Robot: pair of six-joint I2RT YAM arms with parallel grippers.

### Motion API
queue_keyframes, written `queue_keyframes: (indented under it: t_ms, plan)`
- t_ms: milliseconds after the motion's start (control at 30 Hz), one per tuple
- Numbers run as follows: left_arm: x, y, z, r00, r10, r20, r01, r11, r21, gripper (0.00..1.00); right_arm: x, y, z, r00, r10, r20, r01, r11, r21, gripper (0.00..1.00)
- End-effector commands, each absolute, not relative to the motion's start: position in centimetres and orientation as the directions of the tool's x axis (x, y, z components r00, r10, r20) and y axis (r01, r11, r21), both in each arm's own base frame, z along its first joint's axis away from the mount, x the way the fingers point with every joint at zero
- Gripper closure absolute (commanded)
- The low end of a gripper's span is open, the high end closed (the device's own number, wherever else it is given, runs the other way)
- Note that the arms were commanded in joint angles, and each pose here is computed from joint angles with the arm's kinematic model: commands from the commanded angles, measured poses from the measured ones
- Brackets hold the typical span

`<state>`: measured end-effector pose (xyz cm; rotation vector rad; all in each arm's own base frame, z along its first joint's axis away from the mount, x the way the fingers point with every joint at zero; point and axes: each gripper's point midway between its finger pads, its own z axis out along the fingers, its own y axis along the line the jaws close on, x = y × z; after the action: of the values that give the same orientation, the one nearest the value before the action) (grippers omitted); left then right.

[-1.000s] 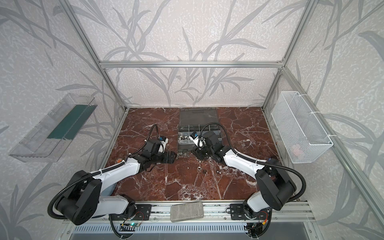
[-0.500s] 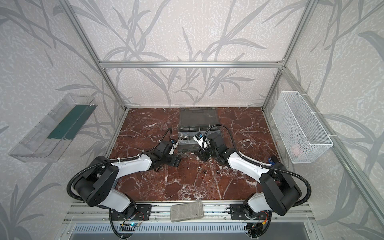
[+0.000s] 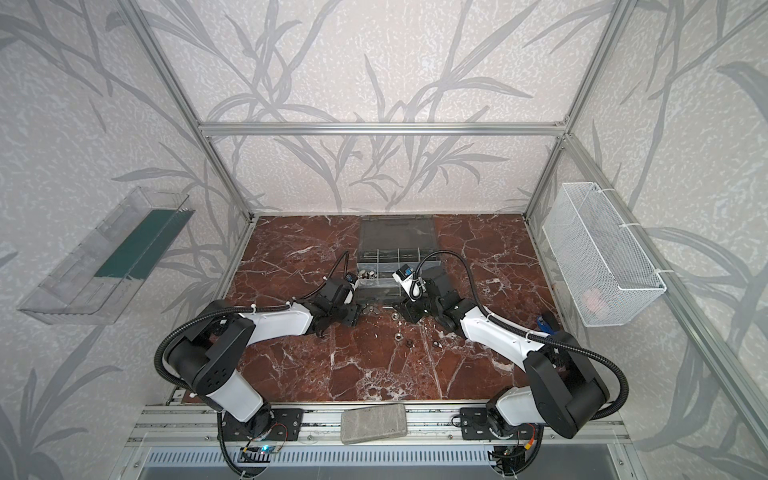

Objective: Sort the screws and nuts into containers
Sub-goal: 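Reach the left gripper toward the wing nuts while the right gripper hovers beside the box, then close the left gripper on a silver wing nut by the box edge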

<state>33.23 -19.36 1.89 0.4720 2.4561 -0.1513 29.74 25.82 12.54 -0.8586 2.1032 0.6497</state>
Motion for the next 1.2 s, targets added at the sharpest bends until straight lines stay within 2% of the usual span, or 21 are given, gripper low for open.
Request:
queue_keyframes:
  t_ms: [0,367,500,833,933,1167]
  plan:
    - [32.4,-19.0,0.4,-0.756,0.341,-0.559,0.388,0.921,0.038,0.31,29.8,25.8,13.6,-0.471,-0.331,-0.818,-0.749,0.640,0.173,0.48]
    - [31.7,-20.1,0.1,-0.733,0.368,-0.572,0.414,0.909,0.054,0.40,30.0,25.9,13.3,-0.482,-0.325,-0.814,-0.745,0.641,0.185,0.48]
    - [31.7,-20.2,0.0,-0.734,0.355,-0.579,0.404,0.914,0.048,0.48,30.1,26.0,13.1,-0.487,-0.323,-0.812,-0.742,0.643,0.189,0.48]
    - [31.3,-20.0,-0.2,-0.741,0.336,-0.581,0.391,0.920,0.033,0.83,30.2,26.0,12.9,-0.496,-0.320,-0.807,-0.738,0.645,0.198,0.48]
    - [30.9,-20.1,0.2,-0.730,0.333,-0.597,0.403,0.915,0.018,0.99,30.1,26.0,12.7,-0.500,-0.320,-0.805,-0.737,0.644,0.203,0.48]
    - [29.2,-20.7,2.8,-0.693,0.304,-0.654,0.453,0.889,-0.066,1.00,30.2,26.1,12.6,-0.506,-0.317,-0.802,-0.736,0.644,0.209,0.48]
